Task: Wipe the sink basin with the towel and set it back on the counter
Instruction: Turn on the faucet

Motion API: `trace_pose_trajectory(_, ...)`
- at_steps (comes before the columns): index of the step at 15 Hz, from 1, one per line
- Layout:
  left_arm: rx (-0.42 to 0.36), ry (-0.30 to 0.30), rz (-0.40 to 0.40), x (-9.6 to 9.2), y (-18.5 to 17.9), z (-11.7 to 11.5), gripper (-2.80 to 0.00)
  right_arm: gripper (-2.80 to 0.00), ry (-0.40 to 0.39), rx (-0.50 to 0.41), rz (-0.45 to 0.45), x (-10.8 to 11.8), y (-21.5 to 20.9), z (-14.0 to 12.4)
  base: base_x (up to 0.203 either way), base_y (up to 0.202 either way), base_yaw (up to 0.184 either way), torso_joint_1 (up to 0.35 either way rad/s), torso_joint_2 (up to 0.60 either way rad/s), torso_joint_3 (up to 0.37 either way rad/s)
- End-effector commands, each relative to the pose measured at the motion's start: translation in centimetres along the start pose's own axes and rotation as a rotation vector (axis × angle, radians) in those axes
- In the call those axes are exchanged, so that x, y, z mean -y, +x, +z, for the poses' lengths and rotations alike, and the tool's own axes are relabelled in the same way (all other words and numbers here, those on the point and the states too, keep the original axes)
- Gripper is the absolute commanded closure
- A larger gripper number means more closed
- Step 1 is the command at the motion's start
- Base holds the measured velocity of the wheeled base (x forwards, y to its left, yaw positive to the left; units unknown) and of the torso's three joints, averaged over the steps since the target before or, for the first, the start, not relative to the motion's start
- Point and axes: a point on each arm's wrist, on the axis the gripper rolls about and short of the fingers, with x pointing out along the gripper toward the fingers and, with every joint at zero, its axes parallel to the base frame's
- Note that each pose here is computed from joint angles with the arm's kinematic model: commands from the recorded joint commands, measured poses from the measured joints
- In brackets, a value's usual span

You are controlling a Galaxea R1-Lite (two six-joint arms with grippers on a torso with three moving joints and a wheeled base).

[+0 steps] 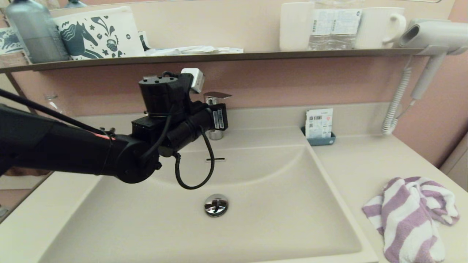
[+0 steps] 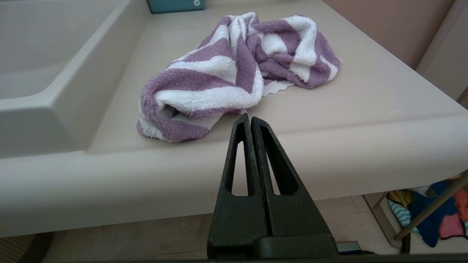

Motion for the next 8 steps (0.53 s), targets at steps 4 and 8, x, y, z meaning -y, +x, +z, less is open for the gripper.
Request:
trace_pose_trajectory(4, 0.044, -0.005, 0.022, -0.1, 1.6, 0.6, 0.00, 0.00, 0.000, 0.001, 0.000, 0.0, 0.0, 0.0, 0.000, 0.000, 0.000, 0.000, 0.00, 0.000)
trace_pose_trajectory(8, 0.071, -0.009, 0.064, -0.2, 1.6, 1.3, 0.00, 0.00, 0.000, 0.001, 0.000, 0.0, 0.0, 0.0, 0.000, 0.000, 0.000, 0.000, 0.00, 0.000)
